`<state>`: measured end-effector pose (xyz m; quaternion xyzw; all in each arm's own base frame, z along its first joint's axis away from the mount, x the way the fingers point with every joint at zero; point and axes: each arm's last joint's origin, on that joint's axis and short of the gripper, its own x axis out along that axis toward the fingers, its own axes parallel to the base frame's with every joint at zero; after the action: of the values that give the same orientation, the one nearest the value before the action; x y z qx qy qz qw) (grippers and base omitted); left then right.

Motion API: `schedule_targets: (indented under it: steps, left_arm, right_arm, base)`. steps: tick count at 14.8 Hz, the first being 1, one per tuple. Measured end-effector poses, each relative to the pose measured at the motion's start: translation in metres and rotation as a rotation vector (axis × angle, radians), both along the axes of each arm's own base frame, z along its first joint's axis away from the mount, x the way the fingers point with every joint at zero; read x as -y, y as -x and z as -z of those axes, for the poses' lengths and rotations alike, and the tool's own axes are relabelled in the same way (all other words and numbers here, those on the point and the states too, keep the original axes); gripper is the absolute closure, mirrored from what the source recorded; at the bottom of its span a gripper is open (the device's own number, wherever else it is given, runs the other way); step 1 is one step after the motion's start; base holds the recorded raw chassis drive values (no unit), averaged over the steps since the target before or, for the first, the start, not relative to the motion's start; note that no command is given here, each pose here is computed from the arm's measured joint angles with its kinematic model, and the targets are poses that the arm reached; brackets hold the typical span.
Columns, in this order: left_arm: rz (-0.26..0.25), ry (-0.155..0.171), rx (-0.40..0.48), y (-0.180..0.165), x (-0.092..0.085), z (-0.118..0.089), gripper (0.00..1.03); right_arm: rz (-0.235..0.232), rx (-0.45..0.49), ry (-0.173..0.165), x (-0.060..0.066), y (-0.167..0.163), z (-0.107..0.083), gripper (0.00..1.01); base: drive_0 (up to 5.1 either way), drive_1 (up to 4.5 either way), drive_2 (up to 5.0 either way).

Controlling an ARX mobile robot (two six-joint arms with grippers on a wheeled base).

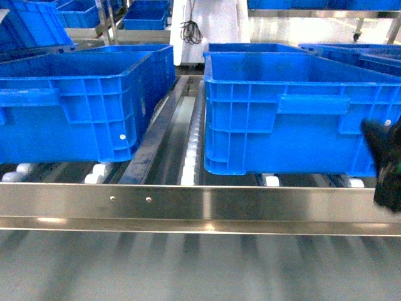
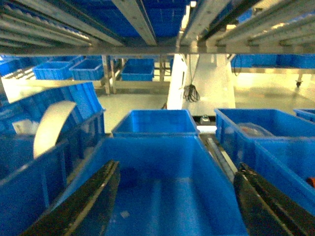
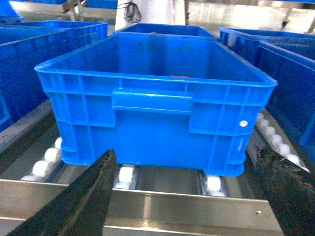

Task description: Sort blue parts and orange caps into right shelf containers

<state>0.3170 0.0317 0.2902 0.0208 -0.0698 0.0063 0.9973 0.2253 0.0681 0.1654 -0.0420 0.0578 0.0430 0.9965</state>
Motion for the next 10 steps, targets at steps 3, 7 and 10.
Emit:
schedule_targets:
  steps: [3, 7, 10]
  left_arm:
    - [0.012, 0.041, -0.210, 0.046, 0.013, 0.082, 0.71]
    - [0.026, 0.037, -0.172, 0.112, 0.033, 0.103, 1.01]
    - [0.009, 0.039, -0.153, 0.137, 0.031, 0.108, 1.01]
  right_arm:
    - [0.101, 0.090, -0.061, 0.029, 0.029, 0.006, 0.47]
    - [0.091, 0.098, -0.073, 0.052, 0.064, 0.003, 0.99]
    - [0.074, 0.097, -0.076, 0.064, 0.080, 0.003, 0.99]
  base:
    - [0.0, 0.00, 0.0]
    - [0.0, 0.00, 0.0]
    - [0.0, 0.00, 0.0]
